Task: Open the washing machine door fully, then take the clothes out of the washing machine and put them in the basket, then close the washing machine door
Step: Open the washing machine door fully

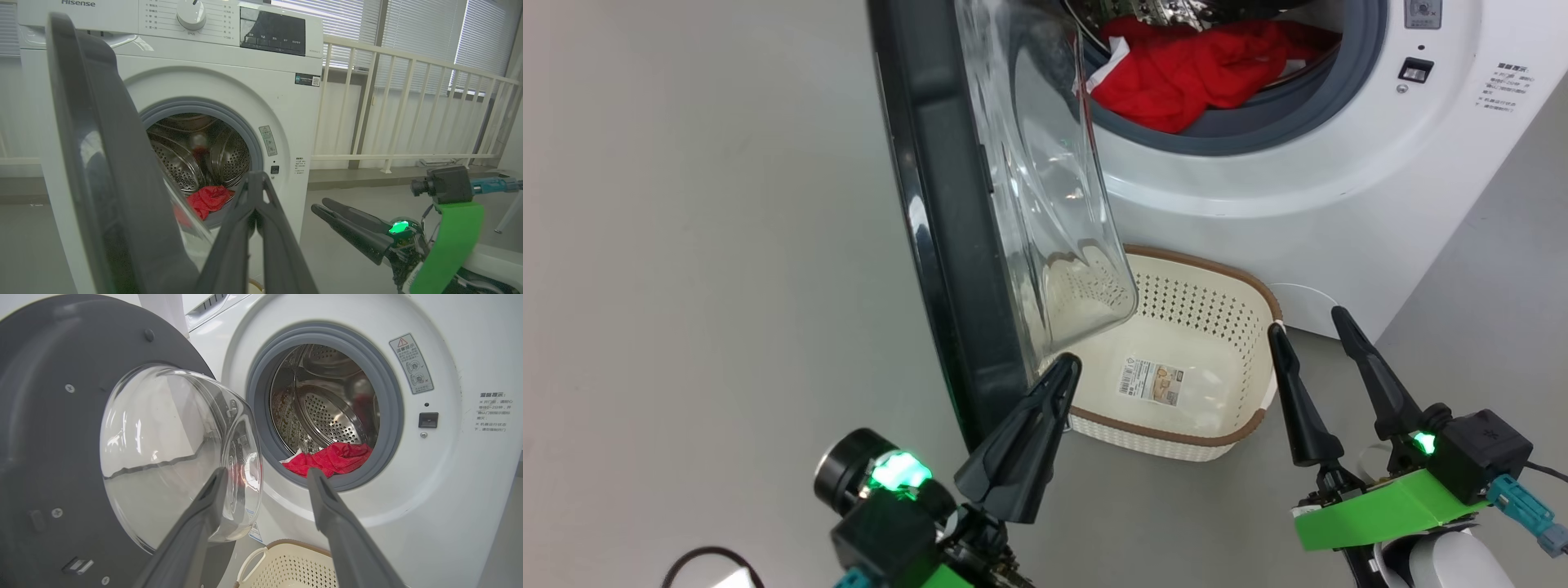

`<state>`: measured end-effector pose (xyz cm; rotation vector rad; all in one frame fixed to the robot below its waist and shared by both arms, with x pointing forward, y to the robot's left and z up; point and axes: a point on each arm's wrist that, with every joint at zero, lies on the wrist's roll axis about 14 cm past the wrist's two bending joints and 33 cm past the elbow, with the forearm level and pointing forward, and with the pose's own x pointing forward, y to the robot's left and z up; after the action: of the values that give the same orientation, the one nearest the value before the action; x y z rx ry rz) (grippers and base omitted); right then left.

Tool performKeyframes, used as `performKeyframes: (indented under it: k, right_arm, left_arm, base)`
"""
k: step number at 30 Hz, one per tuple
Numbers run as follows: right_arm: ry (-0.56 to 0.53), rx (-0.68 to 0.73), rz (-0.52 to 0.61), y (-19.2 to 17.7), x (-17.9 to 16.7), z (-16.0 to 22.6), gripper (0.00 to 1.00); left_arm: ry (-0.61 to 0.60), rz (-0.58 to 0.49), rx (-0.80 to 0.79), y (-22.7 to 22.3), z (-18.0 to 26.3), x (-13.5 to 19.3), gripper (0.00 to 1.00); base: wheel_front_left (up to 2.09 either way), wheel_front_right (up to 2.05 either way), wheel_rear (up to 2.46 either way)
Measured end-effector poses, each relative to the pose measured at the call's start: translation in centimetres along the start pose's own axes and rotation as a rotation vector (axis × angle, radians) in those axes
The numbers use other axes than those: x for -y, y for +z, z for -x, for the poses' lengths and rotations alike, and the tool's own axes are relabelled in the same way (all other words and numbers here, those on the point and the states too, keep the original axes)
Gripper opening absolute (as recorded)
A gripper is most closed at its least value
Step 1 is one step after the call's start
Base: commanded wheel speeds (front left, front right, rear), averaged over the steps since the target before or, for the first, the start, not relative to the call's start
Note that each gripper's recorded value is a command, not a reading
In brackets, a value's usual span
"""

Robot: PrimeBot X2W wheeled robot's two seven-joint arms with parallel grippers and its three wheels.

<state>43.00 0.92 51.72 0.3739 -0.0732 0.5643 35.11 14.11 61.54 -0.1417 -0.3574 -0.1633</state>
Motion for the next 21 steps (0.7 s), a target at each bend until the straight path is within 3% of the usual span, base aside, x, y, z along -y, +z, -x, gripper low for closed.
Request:
performKeyframes:
  k: [10, 21]
  right_arm:
    - [-0.018, -0.002, -0.006, -0.1, 0.6, 0.3, 1.00]
    - [-0.002, -0.002, -0.012, -0.2, 0.1, -0.1, 1.00]
  left_arm:
    - [0.049, -0.005, -0.153, -3.7, -0.1, -0.8, 0.00]
    - [0.134, -0.032, -0.170, -3.6, 0.3, -2.9, 0.00]
  base:
    - [0.00, 0.00, 0.00]
    - [0.00, 0.00, 0.00]
